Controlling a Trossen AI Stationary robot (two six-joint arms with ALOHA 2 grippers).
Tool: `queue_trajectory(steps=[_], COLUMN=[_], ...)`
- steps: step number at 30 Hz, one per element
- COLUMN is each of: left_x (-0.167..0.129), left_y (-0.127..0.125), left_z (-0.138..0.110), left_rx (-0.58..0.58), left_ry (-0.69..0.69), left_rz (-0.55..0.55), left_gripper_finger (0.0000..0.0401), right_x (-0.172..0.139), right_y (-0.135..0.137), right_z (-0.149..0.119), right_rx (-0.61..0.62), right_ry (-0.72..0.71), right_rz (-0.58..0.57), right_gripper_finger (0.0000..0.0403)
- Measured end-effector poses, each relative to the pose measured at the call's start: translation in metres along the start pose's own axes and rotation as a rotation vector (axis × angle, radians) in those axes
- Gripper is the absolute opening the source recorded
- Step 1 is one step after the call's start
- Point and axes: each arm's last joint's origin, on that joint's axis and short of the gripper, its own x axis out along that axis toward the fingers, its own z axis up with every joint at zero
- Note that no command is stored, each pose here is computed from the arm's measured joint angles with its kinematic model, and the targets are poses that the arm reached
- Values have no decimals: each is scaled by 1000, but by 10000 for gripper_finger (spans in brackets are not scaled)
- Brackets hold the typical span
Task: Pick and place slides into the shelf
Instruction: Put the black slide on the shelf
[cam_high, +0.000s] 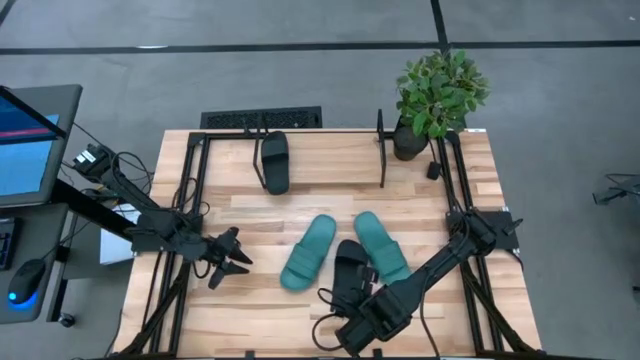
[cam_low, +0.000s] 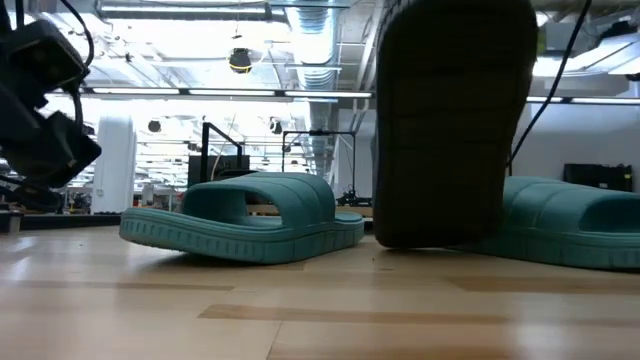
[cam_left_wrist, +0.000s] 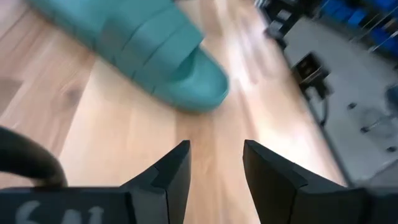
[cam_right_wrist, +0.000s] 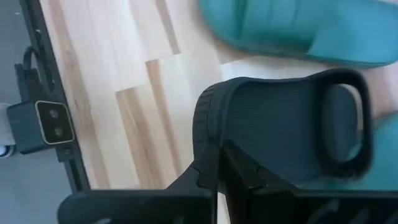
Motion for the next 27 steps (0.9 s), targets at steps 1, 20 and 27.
queue_trajectory(steps=[1, 20, 27], left_x=[0, -4, -4], left_y=[1, 17, 18], left_z=[-2, -21, -21], left_rx=[7, 84, 86], left_ry=[18, 219, 224], left_rz=[13, 168, 172], left_gripper_finger=[135, 135, 135], right_x=[-2, -36, -58], right_y=[-2, -39, -46], right_z=[1, 30, 36], right_rx=[-2, -38, -44], right_ry=[4, -43, -96], right_rz=[-9, -140, -146], right_gripper_finger=[0, 0, 0])
